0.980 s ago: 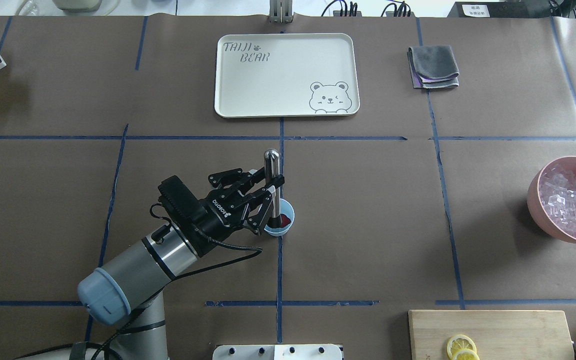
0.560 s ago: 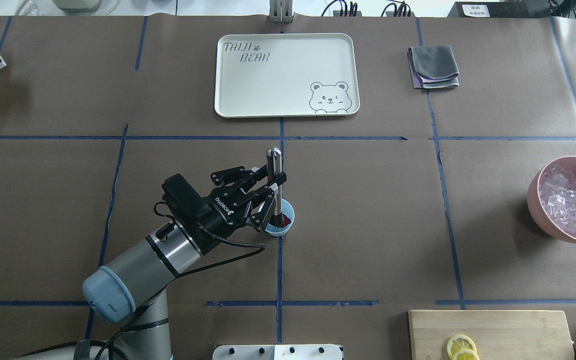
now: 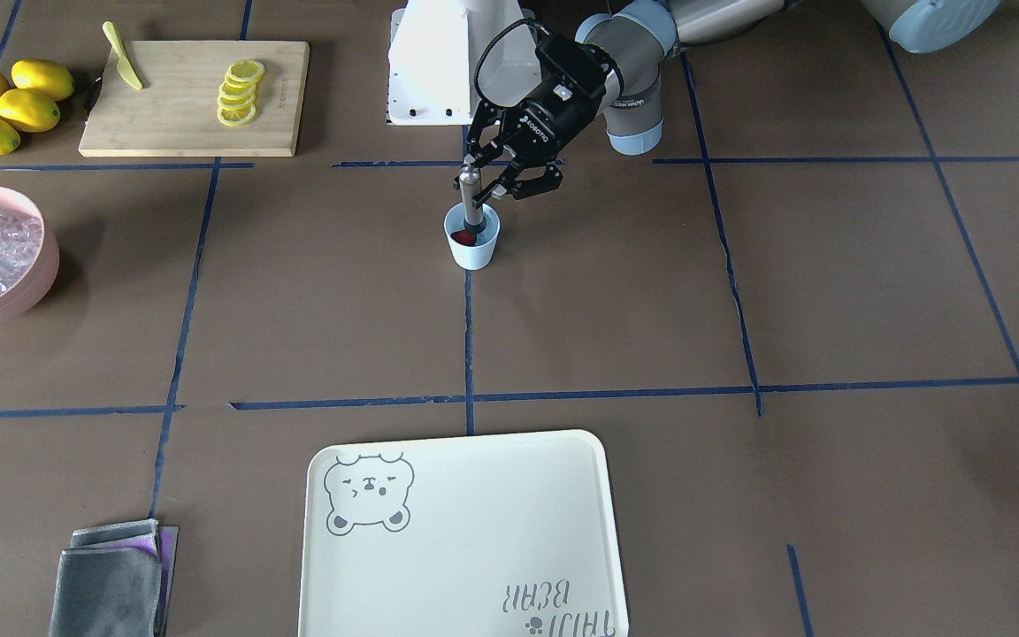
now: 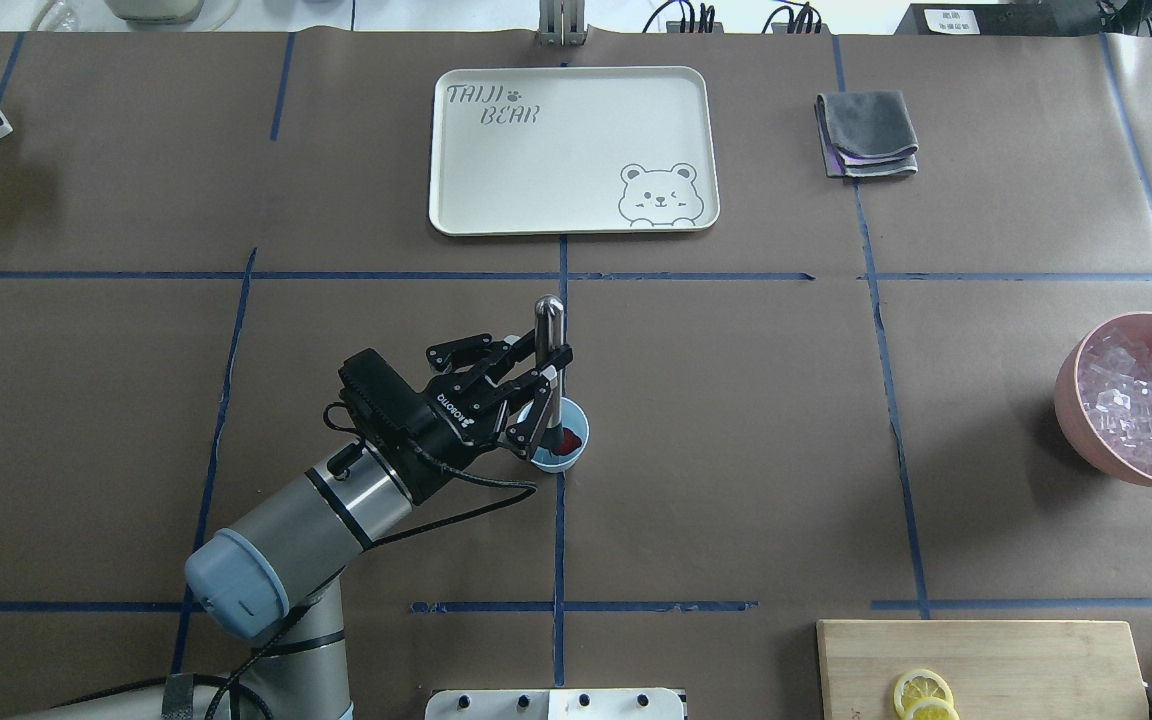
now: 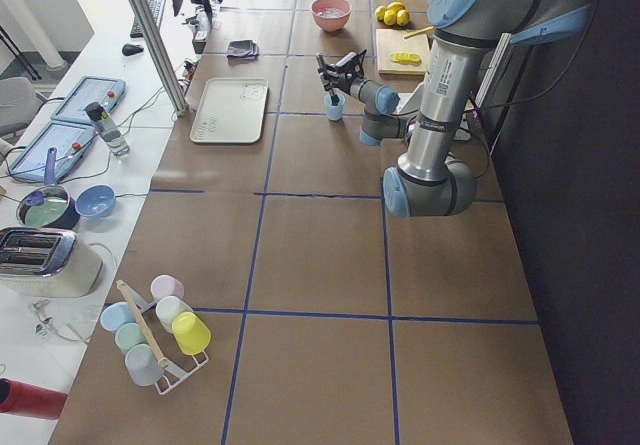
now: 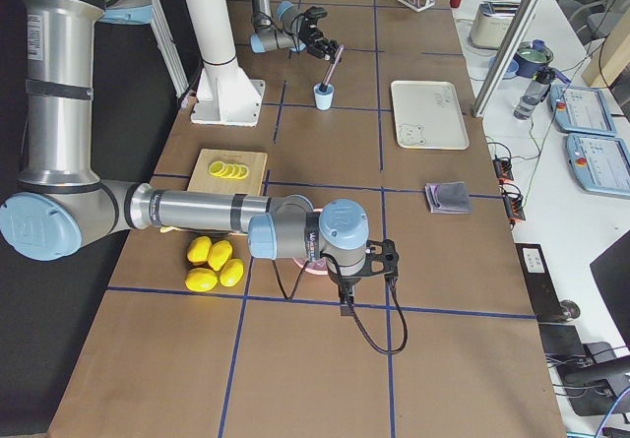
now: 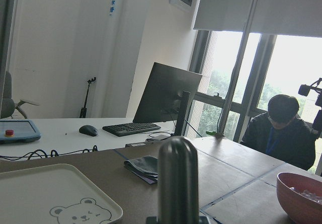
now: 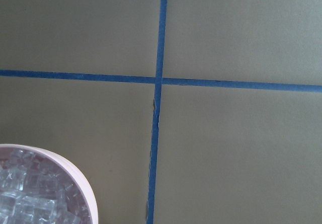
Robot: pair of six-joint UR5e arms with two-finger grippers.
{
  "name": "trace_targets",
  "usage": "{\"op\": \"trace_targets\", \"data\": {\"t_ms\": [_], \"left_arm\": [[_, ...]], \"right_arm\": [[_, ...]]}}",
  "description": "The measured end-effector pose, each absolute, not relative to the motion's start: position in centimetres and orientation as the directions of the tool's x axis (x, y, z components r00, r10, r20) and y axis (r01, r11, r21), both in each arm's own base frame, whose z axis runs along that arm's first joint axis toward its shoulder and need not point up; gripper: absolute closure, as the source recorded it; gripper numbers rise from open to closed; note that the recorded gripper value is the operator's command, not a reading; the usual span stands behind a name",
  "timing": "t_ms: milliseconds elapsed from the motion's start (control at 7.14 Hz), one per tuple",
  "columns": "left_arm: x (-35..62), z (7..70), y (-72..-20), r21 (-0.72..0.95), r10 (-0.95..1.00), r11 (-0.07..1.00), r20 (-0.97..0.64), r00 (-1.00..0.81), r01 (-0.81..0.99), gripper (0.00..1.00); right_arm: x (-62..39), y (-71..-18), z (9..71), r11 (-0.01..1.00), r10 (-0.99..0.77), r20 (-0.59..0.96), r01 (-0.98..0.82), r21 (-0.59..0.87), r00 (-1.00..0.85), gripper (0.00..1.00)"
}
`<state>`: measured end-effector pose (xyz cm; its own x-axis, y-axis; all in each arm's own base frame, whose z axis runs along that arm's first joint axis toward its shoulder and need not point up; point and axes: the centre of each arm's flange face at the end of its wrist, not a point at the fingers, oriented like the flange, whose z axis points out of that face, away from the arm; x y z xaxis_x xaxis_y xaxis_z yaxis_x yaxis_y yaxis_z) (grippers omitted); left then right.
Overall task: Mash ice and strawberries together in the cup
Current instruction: 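Press the muddler down into the cup with the left gripper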
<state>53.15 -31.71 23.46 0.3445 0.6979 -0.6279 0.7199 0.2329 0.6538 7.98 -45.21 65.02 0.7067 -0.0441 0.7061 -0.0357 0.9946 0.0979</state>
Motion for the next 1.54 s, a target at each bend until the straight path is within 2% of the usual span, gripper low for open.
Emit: {"op": "trace_targets", "data": {"t_ms": [1540], "left_arm": [[55.0, 24.5, -31.6, 0.670, 0.686, 0.243, -0.630, 0.365, 0.701, 1.00]], "right_arm": [[8.0, -45.1, 65.1, 0.995, -0.043, 0.707, -0.036, 0.096, 0.705, 0.00]]}}
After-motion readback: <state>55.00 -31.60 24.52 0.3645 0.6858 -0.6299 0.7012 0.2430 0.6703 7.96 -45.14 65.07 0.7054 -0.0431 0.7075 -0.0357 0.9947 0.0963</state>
